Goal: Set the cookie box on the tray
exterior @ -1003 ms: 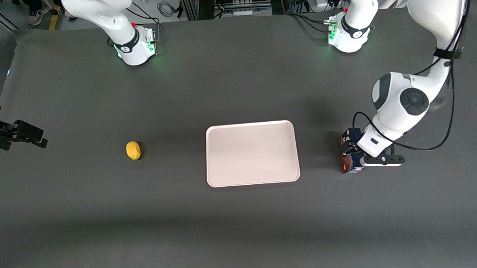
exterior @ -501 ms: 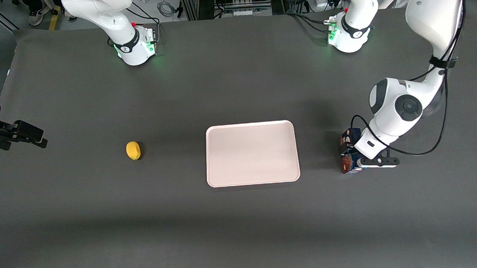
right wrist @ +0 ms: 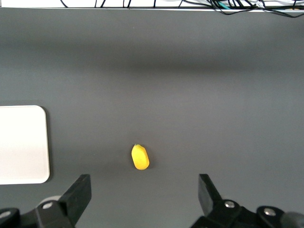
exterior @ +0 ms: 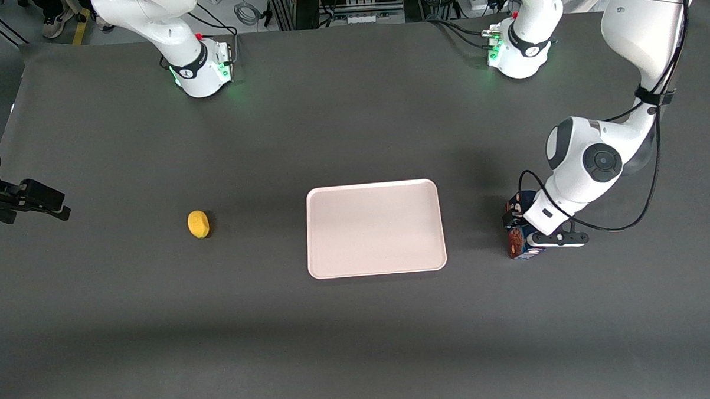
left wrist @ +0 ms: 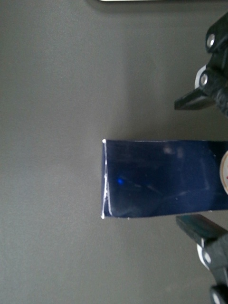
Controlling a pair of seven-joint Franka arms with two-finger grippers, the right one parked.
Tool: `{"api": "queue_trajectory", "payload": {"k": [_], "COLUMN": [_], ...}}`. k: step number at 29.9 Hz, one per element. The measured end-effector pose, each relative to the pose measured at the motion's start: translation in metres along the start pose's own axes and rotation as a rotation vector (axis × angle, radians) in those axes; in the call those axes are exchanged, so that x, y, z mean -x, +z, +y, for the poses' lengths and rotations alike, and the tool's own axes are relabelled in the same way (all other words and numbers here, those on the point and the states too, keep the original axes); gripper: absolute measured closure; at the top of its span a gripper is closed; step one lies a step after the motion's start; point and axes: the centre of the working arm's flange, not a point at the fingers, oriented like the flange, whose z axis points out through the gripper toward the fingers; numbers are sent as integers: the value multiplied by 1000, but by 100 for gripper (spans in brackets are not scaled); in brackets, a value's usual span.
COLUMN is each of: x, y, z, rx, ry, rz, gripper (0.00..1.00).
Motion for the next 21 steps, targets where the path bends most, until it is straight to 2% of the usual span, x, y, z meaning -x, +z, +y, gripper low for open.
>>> {"api": "queue_trajectory", "payload": {"k": [2,4,10,11,12,18,21], "x": [0,0,0,0,0,-1,-2], "y": [0,0,0,0,-1,-2,-2], "z": [0,0,-1,-2,-1,-2,-2], "rx": [0,0,-1,-1,-1,-2,-1], "ry": [0,0,-2,-2,-2,-4,-4], "rz": [0,0,0,0,1,4,5], "gripper": [13,19,51,60,64,67,73]}}
